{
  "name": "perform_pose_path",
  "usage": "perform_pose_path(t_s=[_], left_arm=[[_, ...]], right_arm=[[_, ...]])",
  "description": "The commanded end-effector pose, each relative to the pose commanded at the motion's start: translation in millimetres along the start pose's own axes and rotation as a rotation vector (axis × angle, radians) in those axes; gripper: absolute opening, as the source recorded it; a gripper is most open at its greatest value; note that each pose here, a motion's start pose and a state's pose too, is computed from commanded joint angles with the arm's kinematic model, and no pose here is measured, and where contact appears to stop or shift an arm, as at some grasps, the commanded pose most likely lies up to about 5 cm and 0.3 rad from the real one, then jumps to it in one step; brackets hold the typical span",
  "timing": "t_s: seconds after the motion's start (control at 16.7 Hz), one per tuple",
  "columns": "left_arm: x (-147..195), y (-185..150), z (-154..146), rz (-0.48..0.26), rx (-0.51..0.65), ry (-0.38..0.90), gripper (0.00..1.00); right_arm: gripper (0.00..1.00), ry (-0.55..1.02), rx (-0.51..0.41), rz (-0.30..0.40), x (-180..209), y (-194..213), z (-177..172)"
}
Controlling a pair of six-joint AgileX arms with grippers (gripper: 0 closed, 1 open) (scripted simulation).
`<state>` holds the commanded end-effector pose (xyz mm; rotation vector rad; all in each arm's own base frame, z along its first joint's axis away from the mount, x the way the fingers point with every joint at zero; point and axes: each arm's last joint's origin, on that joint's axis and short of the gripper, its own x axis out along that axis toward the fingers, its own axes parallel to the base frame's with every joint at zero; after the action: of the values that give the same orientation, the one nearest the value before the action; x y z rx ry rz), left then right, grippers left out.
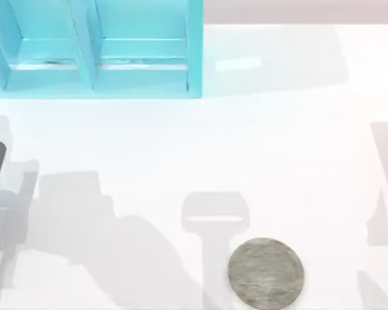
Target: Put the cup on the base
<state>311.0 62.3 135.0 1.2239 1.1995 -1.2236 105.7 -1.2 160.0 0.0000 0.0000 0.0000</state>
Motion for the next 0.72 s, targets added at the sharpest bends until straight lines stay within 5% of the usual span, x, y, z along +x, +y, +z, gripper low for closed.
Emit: perform_pose_path(t_s=[0.36,0.72], left_arm=[[-1.1,5.9,6.2,-0.004,-0.023,-0.001,0.00],[-6.1,39.9,54.7,-0.031,-0.193,-0.002,0.00]], right_arm=[[1.00,0.000,0.000,0.000,0.0,0.0,0.0],[1.00,0.000,0.000,0.000,0.0,0.0,0.0]])
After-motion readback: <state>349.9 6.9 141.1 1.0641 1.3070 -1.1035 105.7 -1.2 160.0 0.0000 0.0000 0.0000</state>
